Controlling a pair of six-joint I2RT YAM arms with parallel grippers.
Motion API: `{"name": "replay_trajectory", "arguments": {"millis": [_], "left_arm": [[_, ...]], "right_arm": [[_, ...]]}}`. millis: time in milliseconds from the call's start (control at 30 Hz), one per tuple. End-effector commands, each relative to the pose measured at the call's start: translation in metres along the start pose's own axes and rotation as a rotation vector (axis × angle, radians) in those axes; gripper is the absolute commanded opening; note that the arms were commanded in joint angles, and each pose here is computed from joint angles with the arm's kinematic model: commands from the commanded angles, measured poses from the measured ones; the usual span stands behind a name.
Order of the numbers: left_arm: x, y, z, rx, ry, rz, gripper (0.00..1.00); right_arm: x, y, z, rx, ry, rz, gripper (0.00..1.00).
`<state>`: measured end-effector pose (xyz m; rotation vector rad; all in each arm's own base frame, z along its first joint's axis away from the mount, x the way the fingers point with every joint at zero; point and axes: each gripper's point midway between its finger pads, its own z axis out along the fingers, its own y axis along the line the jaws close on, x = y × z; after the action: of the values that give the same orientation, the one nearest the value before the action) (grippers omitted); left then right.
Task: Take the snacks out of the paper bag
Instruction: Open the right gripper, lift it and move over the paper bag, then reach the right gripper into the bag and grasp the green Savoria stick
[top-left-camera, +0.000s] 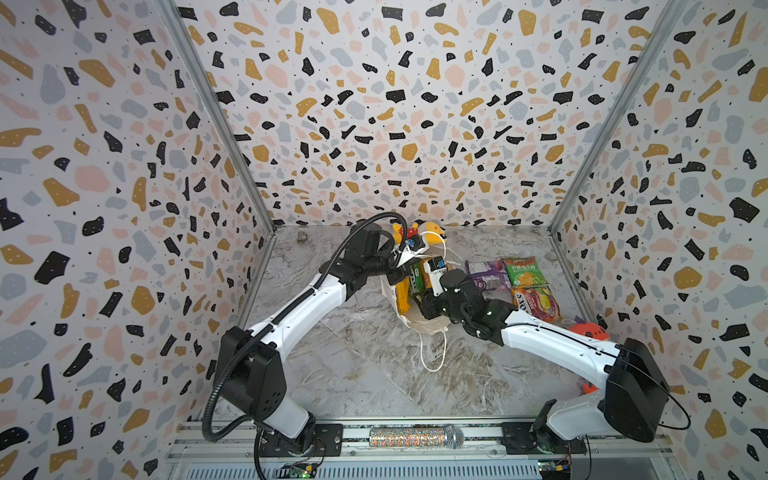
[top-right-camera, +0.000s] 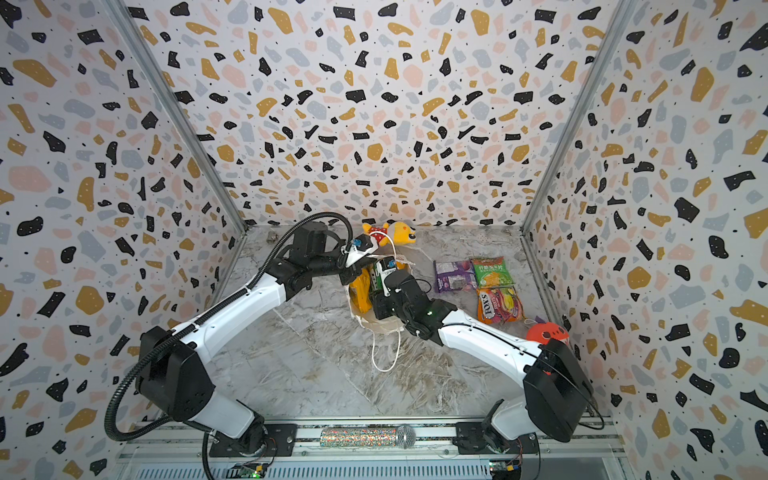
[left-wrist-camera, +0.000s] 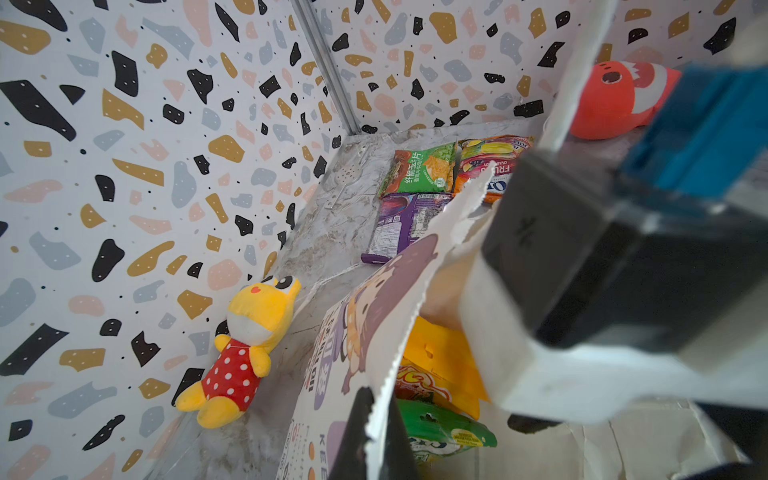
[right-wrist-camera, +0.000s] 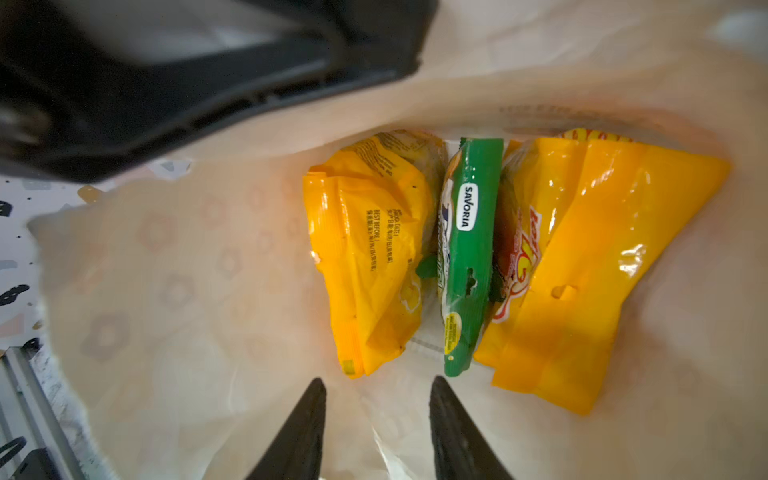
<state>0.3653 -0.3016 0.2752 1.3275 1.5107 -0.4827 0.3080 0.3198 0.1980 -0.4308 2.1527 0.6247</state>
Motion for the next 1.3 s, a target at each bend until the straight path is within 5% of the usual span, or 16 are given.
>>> {"name": "replay_trajectory", "arguments": {"millis": [0, 600, 1033, 1267], "left_arm": [[-0.022, -0.001, -0.006, -0.008, -0.071, 0.037, 0.0], [-0.02, -0.002, -0.002, 0.001, -0.076, 0.026, 0.0], [-0.019, -0.003, -0.001, 0.007, -0.088, 0.022, 0.0], [-0.02, -0.003, -0.002, 0.002, -0.088, 0.026, 0.0]], "right_arm": [[-0.027, 0.006, 0.002, 0.001, -0.087, 0.03, 0.43], [-0.015, -0.046, 0.058, 0.253, -0.045, 0.076, 0.37], [-0.022, -0.058, 0.086, 0.271, -0.08, 0.084, 0.4], [-0.015, -0.064, 0.098, 0.304, -0.061, 0.075, 0.22]]}}
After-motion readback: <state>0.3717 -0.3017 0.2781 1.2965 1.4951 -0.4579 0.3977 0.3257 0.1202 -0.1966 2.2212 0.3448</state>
